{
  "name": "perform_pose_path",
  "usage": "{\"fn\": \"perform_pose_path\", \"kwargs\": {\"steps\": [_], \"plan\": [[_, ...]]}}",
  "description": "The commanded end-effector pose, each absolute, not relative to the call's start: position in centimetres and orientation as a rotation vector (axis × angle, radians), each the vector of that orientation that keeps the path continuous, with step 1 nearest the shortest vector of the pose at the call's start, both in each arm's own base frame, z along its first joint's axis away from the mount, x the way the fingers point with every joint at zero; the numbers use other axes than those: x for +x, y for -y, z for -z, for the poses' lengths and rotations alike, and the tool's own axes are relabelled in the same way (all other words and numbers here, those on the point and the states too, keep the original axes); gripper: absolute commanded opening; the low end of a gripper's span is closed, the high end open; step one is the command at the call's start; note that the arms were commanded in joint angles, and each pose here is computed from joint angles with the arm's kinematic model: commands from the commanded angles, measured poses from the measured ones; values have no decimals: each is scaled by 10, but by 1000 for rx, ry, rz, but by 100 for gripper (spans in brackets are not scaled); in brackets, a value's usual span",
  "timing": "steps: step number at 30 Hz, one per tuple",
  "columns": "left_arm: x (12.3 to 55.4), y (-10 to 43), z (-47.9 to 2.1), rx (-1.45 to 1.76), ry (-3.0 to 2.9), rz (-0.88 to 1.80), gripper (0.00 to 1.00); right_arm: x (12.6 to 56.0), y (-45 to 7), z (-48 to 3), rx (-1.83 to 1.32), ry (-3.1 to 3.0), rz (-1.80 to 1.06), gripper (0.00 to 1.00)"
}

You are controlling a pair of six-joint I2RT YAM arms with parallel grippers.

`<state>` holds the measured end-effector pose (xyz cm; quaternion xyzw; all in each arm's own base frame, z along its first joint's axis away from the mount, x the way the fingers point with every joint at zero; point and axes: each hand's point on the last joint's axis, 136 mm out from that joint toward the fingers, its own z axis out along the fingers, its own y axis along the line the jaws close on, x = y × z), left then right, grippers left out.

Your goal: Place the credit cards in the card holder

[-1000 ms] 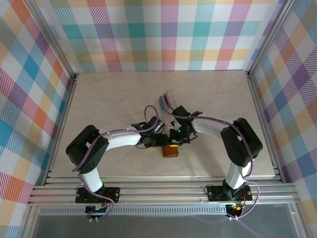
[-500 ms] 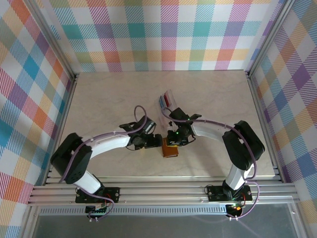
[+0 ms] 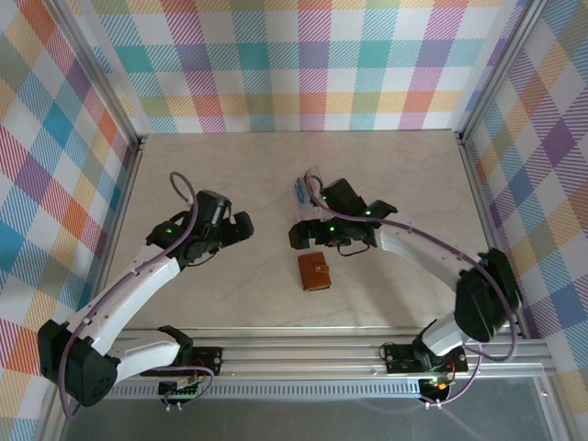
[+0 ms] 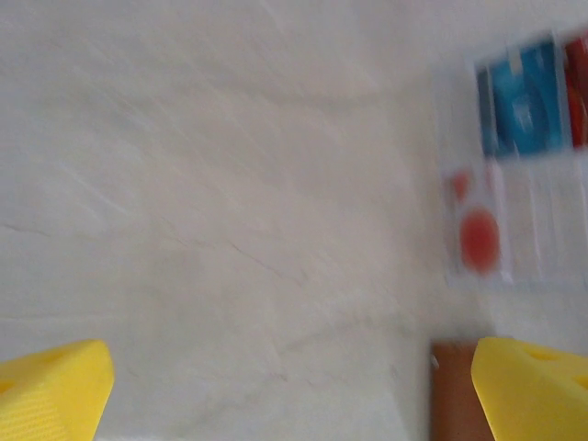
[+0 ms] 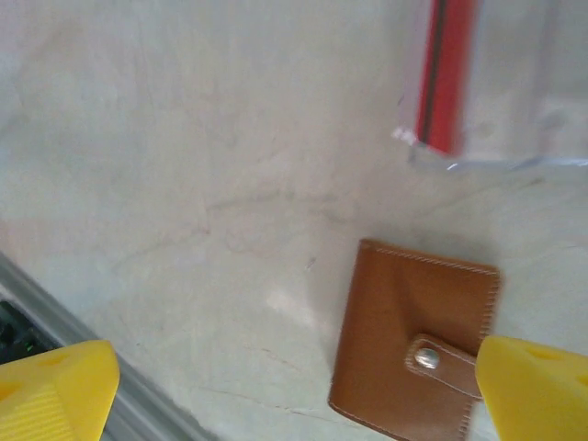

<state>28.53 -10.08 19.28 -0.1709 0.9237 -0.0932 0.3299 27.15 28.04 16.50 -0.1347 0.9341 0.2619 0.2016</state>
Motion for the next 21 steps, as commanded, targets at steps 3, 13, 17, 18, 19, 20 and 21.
{"fn": "perform_pose_path", "kwargs": {"steps": [3, 13, 17, 18, 19, 20, 21], "plan": [[301, 31, -233, -367, -2109, -177, 100, 309, -165, -205, -65, -2332, -244, 100], [344, -12, -153, -383, -1928, -346, 100, 312, -22, -181, 75, -1825, 73, 100], [347, -30, -119, -425, -1893, -330, 100, 329, -2, -159, 146, -1772, 7, 100], [352, -36, -116, -446, -1900, -345, 100, 339, 0, -147, 151, -1820, 2, 100], [357, -30, -114, -399, -1936, -331, 100, 349, 3, -135, 163, -1869, 8, 100], [362, -26, -116, -356, -1909, -316, 100, 359, 5, -127, 180, -1884, 5, 100], [366, -26, -116, -350, -1905, -301, 100, 369, 6, -122, 177, -1877, -10, 100]]}}
